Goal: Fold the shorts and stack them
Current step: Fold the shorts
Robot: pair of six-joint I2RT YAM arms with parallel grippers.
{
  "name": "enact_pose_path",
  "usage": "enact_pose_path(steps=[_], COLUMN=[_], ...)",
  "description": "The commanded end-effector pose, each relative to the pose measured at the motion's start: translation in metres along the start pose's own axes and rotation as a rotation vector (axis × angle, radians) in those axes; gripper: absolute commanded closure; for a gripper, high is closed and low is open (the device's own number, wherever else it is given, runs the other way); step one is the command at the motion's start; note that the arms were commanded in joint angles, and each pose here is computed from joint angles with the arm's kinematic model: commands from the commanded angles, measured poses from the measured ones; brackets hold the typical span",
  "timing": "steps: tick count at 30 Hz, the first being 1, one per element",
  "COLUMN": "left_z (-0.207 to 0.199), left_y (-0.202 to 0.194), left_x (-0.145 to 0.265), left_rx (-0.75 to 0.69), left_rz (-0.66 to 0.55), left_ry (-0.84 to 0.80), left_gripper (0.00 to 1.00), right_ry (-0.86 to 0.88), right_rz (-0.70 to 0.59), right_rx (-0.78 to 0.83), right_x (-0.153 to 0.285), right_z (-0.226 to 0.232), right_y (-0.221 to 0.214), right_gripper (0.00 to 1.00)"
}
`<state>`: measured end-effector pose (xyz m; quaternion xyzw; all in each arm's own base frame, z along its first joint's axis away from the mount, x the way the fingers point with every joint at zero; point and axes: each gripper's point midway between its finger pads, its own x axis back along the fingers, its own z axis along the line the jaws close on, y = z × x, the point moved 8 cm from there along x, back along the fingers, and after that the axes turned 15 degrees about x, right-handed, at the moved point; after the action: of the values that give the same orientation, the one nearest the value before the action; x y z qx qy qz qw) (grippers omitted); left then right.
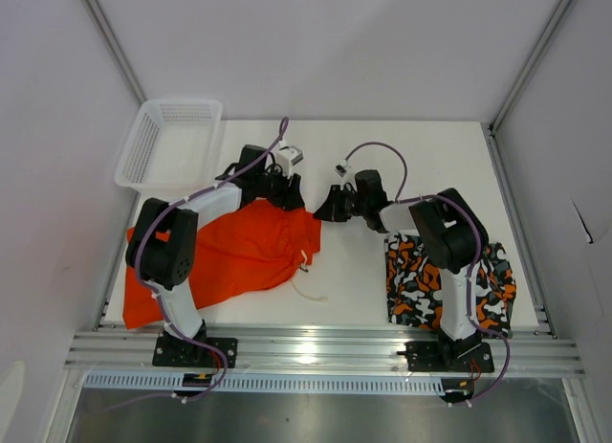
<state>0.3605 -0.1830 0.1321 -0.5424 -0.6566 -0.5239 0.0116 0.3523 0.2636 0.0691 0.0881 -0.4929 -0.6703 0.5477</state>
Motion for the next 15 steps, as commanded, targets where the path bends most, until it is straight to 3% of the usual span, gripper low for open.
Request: enact_pose_path(steps=[1, 6, 9, 11, 15], left_z=[0.000, 0.003, 0.003, 0.004, 0.007], left_y=[0.017, 0.017, 0.015, 0.013, 0.011], left_x=[-0.002, -0.004, 0.002, 0.005, 0.001], left_rx=[-0.041, -0.024, -0.028, -0.024, -0.022], left_rz=[-0.021, -0.016, -0.023, -0.011, 0.032], left_ry=[-0.033, -0.006, 0.025, 0.049, 0.041], left_gripper=[0.49, 0.52, 0.45, 0.35, 0.34], right_ry=[0.014, -0.001, -0.001, 0.002, 0.005], right_rz=[-0.027, -0.037, -0.039, -0.042, -0.047], right_rx=[0.011, 0.014, 0.015, 0.015, 0.016], right_x=[-0.003, -0.001, -0.001, -0.001, -0.002], right_z=[0.006, 0.009, 0.009, 0.010, 0.010], right_y=[0.010, 0.013, 0.012, 0.013, 0.015], right_gripper=[0.90, 0.95, 0.96, 0.97, 0.97])
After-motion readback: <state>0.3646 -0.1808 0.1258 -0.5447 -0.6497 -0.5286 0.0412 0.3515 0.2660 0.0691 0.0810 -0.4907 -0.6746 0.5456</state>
